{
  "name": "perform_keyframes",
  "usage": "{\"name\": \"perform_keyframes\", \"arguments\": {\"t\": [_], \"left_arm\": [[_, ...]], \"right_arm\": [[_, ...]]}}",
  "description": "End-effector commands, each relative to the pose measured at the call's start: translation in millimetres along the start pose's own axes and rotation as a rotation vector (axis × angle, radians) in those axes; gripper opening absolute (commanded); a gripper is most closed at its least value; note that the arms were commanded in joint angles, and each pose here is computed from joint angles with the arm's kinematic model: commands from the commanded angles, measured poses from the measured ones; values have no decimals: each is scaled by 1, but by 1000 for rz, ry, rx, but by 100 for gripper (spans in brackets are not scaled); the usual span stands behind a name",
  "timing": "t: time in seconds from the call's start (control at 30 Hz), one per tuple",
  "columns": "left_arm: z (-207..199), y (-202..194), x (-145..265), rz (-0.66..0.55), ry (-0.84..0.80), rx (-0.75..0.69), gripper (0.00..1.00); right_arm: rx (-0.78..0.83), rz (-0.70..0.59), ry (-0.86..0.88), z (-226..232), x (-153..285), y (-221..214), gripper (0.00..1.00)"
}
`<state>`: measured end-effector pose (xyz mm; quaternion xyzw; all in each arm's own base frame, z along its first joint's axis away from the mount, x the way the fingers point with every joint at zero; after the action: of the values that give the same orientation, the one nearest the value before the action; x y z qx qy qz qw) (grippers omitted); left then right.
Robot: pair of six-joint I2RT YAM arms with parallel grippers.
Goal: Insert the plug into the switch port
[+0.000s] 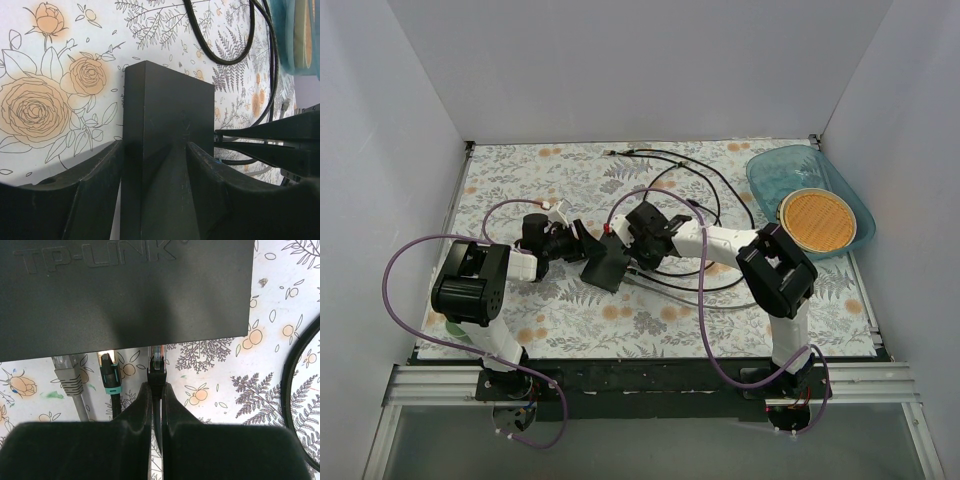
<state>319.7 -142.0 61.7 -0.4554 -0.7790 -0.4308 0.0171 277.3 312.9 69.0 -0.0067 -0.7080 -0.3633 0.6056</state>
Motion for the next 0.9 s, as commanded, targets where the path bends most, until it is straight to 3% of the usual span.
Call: {"name": "perform_keyframes", "arguments": {"t": [0.0,0.87], "left_arm": [[-4,6,-1,-4,-34,-4,53],[-11,0,1,21,-100,-1,55]], "right_arm": [[11,49,0,1,-3,0,1],[4,-19,21,10,-1,37,1]]}}
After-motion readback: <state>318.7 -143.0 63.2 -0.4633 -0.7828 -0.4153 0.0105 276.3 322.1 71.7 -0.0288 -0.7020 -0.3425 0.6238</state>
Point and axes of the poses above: each gripper's point midway between its finger pads, its own x axis back along the fingers, its own z axis along the line the jaws close on, y = z × x, the point moved 5 cm from there along x, back along the fingers, and after that the axes turned 7 degrees about -x, right-handed, at the moved point
